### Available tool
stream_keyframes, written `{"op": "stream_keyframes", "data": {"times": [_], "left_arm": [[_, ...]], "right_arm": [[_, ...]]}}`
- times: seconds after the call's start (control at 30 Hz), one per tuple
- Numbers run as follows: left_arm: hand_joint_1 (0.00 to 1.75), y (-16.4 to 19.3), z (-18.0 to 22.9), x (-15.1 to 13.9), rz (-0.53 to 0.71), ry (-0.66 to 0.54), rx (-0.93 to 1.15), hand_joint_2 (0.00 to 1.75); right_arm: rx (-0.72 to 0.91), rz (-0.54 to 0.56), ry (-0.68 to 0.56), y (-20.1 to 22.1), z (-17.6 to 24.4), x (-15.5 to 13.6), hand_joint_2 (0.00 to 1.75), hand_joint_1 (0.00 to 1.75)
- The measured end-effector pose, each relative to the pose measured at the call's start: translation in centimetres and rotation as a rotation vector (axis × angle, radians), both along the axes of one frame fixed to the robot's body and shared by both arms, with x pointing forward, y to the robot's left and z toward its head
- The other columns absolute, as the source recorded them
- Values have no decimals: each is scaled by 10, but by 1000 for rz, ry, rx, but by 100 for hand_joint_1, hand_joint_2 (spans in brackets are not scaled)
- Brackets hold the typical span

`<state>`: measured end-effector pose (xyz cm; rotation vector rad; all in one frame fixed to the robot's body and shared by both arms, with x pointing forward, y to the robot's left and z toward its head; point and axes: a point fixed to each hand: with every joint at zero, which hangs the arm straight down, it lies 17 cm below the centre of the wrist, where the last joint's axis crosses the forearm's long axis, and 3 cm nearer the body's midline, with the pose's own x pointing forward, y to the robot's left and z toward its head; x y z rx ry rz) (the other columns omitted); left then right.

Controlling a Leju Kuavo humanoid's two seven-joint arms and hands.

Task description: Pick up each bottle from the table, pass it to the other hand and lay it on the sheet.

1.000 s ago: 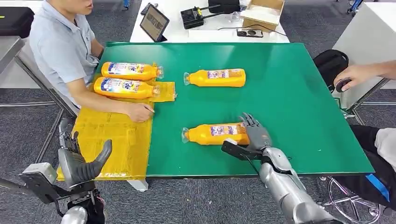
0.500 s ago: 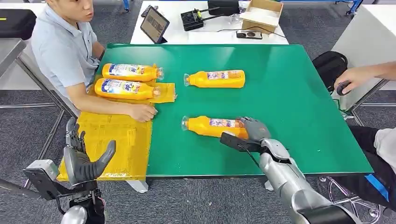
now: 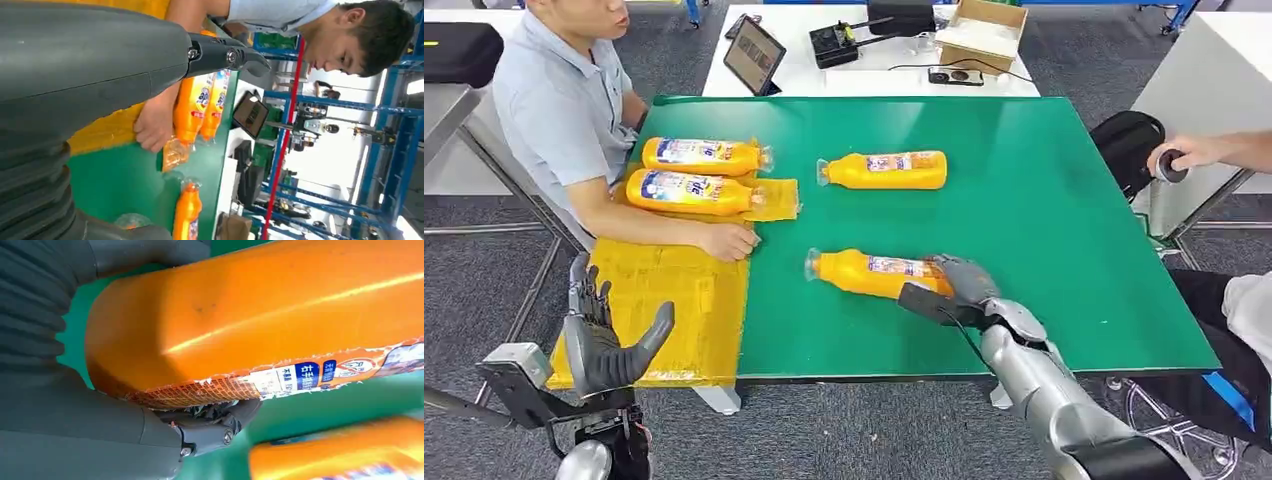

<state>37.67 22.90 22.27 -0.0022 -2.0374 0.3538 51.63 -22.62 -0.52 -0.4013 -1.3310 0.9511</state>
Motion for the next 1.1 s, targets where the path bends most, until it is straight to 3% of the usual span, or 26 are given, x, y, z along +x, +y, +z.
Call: {"op": "stream_keyframes", "data": {"times": [0.43,0.6,0.77,0.9,1.1], "left_arm": [[0,-6,-6,-7,-32,-11,-59,175],[0,-43,-16,-18,-183,-2,6,175],[0,-55,-25,-23,-234,13,24,175],[0,-97,-33,-42,-427,9,62,175],[0,-123,-46,-53,-515,39,53,175]], "right_arm": [[436,-124,-124,16,28,-19,175,175],[528,-163,-247,13,58,-23,175,175],[555,-166,-283,15,68,-26,175,175],[593,-143,-337,22,85,-30,175,175],[619,-89,-383,45,106,-38,175,175]]}}
